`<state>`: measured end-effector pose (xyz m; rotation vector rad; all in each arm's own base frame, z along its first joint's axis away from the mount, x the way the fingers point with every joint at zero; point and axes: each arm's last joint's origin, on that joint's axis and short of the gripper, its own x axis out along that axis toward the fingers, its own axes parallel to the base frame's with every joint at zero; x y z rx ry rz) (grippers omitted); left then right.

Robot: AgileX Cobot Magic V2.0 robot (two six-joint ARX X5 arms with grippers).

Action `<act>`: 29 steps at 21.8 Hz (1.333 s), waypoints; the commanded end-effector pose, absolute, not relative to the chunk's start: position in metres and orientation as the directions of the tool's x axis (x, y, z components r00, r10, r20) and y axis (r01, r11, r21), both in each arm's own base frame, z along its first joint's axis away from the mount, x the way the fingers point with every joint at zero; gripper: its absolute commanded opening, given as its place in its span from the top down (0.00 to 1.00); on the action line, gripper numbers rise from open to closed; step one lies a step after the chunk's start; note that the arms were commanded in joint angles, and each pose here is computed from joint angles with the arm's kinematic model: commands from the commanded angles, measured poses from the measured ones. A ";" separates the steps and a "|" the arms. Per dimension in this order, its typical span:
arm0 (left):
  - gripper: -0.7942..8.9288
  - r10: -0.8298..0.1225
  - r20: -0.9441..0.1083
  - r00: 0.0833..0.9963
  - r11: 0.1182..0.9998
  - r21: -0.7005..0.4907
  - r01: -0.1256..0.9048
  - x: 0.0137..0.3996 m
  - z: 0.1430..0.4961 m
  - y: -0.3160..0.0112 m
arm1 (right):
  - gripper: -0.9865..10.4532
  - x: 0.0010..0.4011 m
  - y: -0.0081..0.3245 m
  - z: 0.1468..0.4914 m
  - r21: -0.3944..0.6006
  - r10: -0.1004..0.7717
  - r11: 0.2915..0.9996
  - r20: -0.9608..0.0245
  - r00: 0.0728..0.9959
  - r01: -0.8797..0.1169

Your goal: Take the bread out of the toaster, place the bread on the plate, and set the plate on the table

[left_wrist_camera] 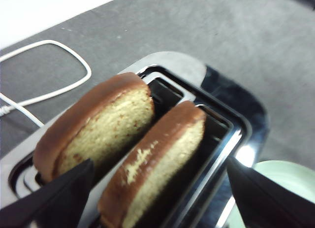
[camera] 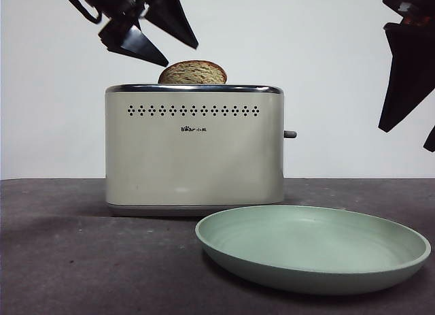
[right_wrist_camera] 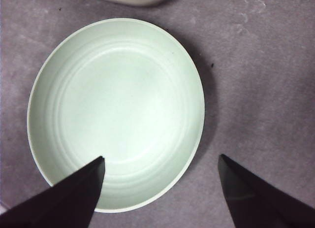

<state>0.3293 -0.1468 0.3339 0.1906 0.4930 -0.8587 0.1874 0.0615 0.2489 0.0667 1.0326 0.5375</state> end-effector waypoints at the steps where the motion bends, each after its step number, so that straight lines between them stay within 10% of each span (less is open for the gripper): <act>1: 0.46 -0.673 -0.483 0.559 0.636 0.007 0.772 0.338 0.331 -0.155 | 0.59 0.190 0.064 0.252 0.303 0.459 0.868 -0.792 0.403 -0.393; 5: 0.50 -0.672 -0.513 0.534 0.626 -0.008 0.780 0.343 0.318 -0.164 | 0.59 0.190 0.064 0.252 0.303 0.459 0.868 -0.792 0.403 -0.393; 13: 0.91 -0.678 -0.512 0.528 0.620 -0.012 0.784 0.341 0.319 -0.167 | 0.59 0.190 0.064 0.252 0.302 0.459 0.868 -0.791 0.404 -0.395; 29: 0.91 -0.691 -0.462 0.556 0.623 0.011 0.782 0.322 0.414 -0.158 | 0.59 0.191 0.064 0.253 0.300 0.460 0.867 -0.788 0.408 -0.398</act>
